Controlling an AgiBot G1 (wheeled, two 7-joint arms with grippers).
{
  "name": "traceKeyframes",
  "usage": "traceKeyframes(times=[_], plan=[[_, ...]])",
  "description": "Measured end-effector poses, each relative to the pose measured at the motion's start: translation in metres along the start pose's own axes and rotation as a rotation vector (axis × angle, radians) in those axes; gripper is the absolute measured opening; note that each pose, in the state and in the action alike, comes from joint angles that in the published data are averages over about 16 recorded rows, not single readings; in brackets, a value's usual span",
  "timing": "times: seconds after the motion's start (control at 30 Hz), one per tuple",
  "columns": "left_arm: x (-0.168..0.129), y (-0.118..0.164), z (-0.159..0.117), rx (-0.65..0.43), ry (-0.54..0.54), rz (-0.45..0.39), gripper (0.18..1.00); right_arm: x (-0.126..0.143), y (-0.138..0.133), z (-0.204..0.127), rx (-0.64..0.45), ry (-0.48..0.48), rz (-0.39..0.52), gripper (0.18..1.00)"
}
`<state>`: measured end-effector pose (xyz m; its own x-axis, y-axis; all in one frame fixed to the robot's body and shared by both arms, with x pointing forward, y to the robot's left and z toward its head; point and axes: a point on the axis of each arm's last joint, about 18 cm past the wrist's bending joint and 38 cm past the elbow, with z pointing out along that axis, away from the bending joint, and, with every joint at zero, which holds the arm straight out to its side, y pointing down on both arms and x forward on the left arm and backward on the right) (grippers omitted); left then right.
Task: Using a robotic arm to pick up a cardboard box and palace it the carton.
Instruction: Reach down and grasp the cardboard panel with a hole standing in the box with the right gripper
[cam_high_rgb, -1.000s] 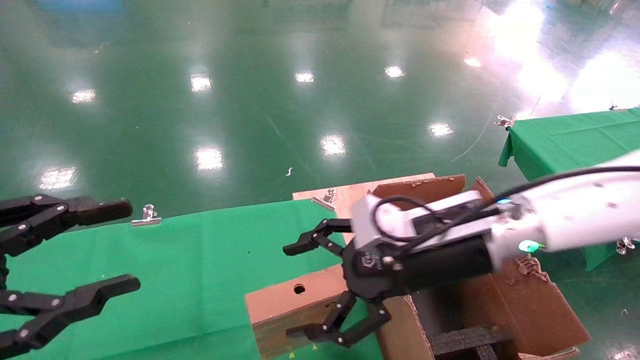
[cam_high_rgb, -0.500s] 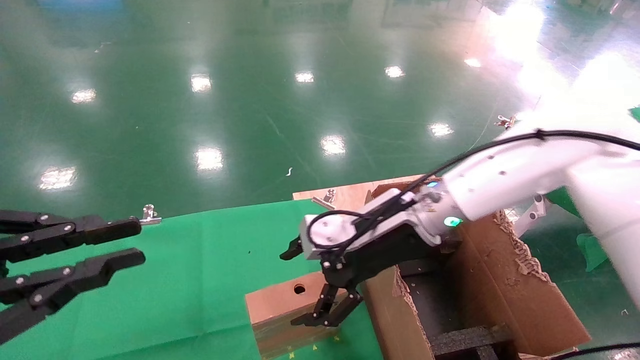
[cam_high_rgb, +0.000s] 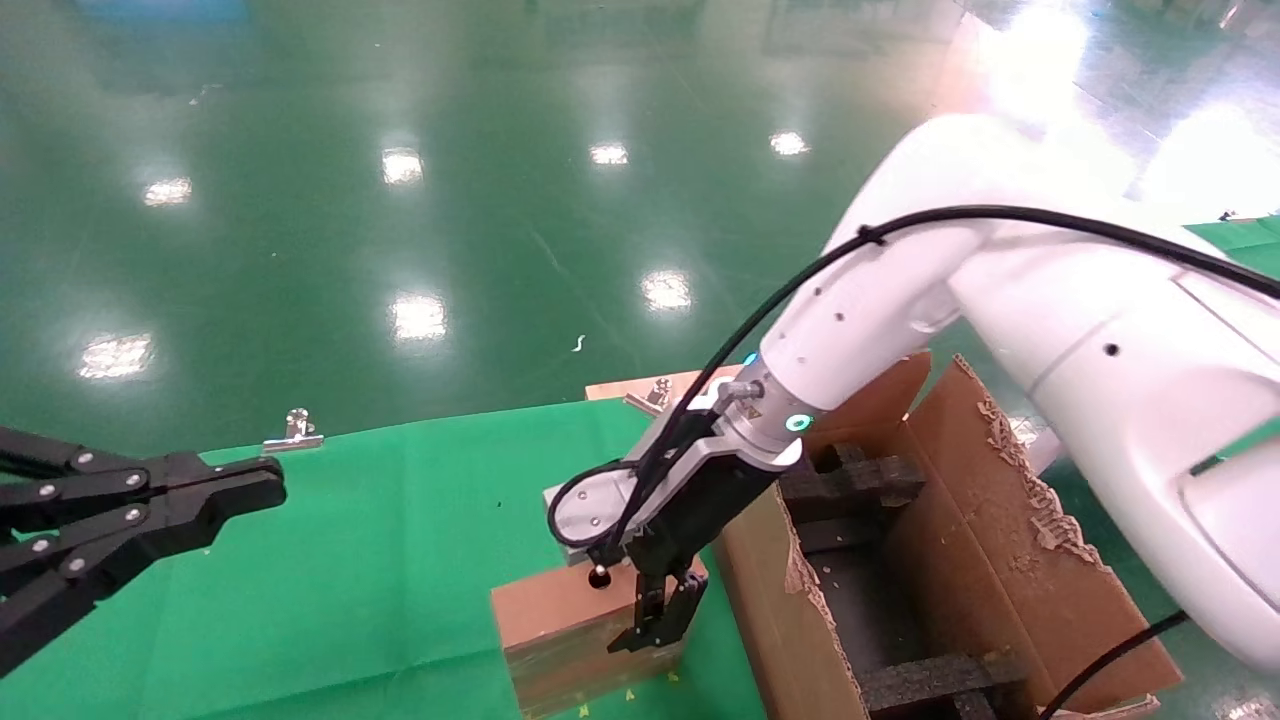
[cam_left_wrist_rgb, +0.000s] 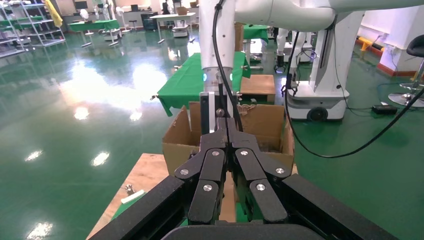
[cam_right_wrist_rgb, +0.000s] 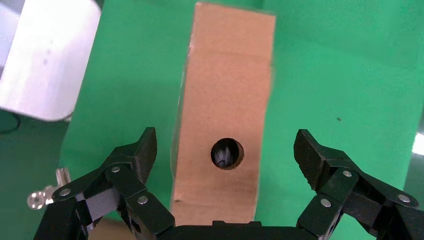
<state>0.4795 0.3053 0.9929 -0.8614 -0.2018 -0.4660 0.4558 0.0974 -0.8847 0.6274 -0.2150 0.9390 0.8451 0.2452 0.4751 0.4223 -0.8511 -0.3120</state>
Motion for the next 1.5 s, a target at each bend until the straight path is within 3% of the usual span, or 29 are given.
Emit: traceKeyframes(times=[0.4, 0.8, 1.1, 1.5], plan=[[-0.0001, 0.0001, -0.0001, 0.000, 0.000, 0.000, 0.197, 0.0057, -0.0031, 0.0072, -0.057, -0.043, -0.045, 0.999], [-0.0001, 0.0001, -0.0001, 0.000, -0.001, 0.000, 0.282, 0.0055, -0.0032, 0.0070, -0.055, -0.043, -0.046, 0.936], [-0.0001, 0.0001, -0.0001, 0.000, -0.001, 0.000, 0.445, 0.0051, -0.0028, 0.0069, -0.053, -0.041, -0.045, 0.824], [-0.0001, 0.0000, -0.0001, 0.000, -0.001, 0.000, 0.726, 0.0050, -0.0026, 0.0069, -0.052, -0.038, -0.044, 0.562]])
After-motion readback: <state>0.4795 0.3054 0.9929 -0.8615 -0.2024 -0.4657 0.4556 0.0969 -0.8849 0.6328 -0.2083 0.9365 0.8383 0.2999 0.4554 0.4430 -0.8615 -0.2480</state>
